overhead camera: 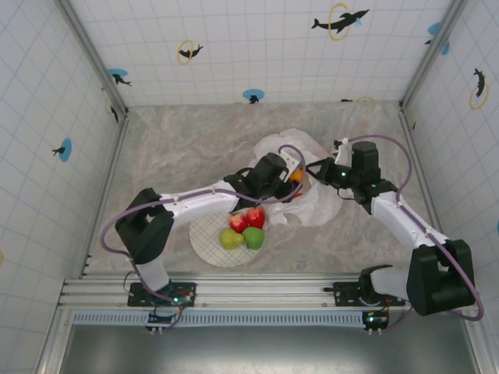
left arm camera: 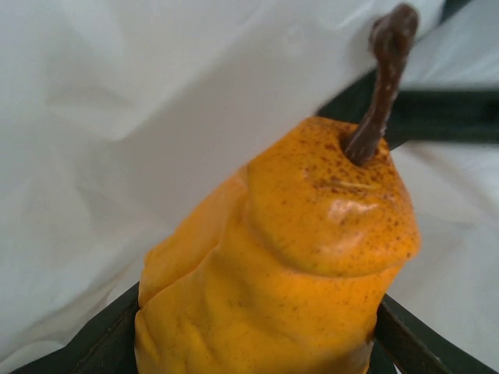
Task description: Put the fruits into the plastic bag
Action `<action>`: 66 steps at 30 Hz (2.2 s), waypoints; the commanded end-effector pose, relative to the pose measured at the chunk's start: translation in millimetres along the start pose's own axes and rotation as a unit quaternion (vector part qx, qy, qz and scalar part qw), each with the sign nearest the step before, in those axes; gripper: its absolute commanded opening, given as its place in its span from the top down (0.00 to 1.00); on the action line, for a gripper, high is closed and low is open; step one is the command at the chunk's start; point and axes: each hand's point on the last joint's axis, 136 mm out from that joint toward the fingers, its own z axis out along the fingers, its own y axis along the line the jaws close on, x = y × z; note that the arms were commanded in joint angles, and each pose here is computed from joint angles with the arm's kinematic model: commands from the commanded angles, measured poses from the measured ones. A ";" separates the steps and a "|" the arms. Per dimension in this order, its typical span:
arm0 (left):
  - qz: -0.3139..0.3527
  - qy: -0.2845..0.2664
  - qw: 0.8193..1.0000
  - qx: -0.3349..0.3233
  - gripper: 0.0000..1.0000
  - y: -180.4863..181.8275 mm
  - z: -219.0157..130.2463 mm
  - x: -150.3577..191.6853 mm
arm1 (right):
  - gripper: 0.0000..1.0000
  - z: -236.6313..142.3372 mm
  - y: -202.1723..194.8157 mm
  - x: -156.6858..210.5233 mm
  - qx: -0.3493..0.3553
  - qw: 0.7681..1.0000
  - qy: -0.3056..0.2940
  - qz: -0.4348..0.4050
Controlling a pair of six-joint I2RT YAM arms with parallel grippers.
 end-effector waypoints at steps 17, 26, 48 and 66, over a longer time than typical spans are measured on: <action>0.009 -0.071 0.993 -0.090 0.36 46.0 74.3 -8.9 | 1.00 -3.8 -4.7 -28.9 -0.019 0.999 -0.025 0.026; -0.006 -0.085 0.994 -0.062 0.15 36.2 55.0 -18.0 | 1.00 -10.5 -16.6 -32.5 -0.004 0.999 -0.033 0.024; -0.101 -0.060 0.985 0.128 0.19 2.6 -74.7 10.8 | 1.00 -11.2 -37.0 -34.0 0.026 0.999 -0.040 0.025; -0.324 -0.025 0.945 0.043 0.31 115.1 -49.3 60.3 | 1.00 -12.0 -35.8 -36.6 0.024 0.998 -0.046 0.020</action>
